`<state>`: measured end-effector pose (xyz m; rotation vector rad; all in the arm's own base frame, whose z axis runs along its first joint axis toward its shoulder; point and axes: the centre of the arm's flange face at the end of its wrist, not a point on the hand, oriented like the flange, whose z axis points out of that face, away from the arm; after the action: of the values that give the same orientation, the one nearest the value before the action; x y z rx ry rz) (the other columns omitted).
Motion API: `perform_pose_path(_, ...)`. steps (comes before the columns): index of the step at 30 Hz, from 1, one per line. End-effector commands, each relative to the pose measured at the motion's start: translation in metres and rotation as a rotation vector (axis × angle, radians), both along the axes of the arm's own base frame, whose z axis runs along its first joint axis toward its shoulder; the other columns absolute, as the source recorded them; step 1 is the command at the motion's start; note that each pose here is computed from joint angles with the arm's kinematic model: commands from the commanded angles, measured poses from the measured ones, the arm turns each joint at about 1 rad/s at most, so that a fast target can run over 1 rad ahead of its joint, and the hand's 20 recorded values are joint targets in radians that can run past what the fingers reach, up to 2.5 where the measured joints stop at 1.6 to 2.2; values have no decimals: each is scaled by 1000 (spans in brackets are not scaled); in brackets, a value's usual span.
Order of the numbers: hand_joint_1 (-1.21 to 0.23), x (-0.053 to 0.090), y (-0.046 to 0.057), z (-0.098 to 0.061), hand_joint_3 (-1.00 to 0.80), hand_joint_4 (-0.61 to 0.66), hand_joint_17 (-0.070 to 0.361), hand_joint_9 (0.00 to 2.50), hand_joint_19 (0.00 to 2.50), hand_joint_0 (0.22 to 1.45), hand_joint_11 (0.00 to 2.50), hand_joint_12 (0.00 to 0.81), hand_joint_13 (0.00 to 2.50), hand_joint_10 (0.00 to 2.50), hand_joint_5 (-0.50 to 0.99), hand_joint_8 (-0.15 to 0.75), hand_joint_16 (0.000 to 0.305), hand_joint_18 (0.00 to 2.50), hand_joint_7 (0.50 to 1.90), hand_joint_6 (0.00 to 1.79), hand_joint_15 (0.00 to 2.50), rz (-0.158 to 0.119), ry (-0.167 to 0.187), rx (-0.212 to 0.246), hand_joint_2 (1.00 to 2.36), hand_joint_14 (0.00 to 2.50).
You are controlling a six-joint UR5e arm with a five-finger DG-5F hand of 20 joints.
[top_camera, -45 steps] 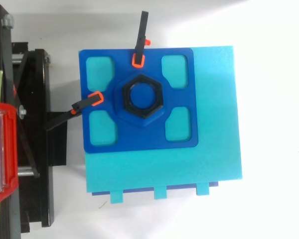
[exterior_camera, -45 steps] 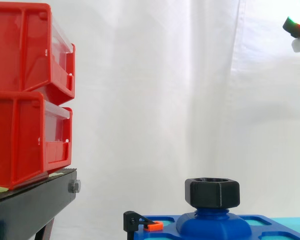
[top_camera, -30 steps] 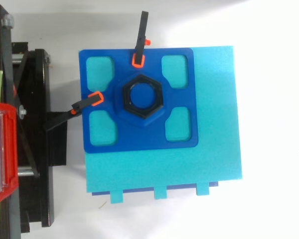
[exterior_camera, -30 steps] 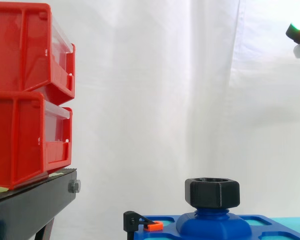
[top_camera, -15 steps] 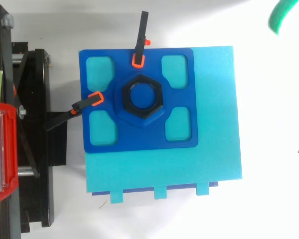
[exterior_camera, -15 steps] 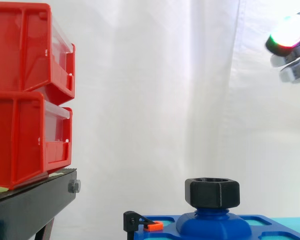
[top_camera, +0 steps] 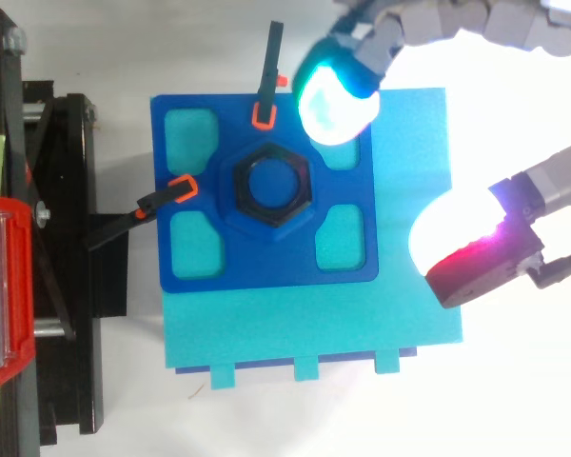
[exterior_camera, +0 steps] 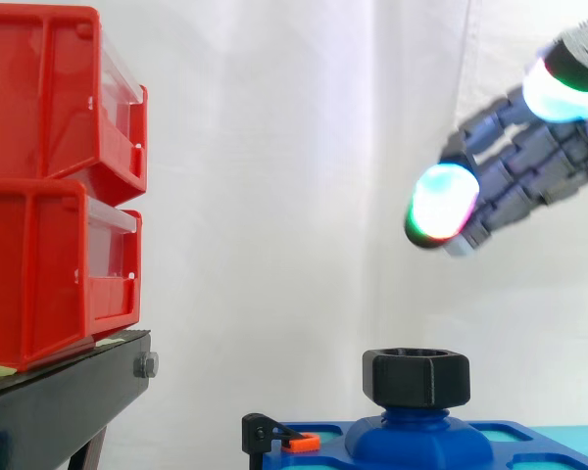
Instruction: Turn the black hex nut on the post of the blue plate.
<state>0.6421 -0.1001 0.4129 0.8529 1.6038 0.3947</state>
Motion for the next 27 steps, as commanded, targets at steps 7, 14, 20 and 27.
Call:
perform_pose_path(7,-538,20,6,21,-500,142,159,188,73,408,0,397,168,0,-248,245,70,13,767,502,3,9,-85,-234,1000,0)
perform_pose_path(14,-527,37,16,-6,-500,144,158,189,73,408,0,397,169,0,-247,246,70,16,767,502,2,27,-71,-246,1000,1)
perform_pose_path(20,-513,48,22,-24,-500,146,159,189,84,408,0,397,172,0,-247,246,71,27,767,502,6,47,-77,-252,1000,0)
perform_pose_path(27,-523,60,29,-43,-500,149,160,220,57,413,0,398,206,0,-242,251,71,78,753,502,0,67,-76,-271,1000,0)
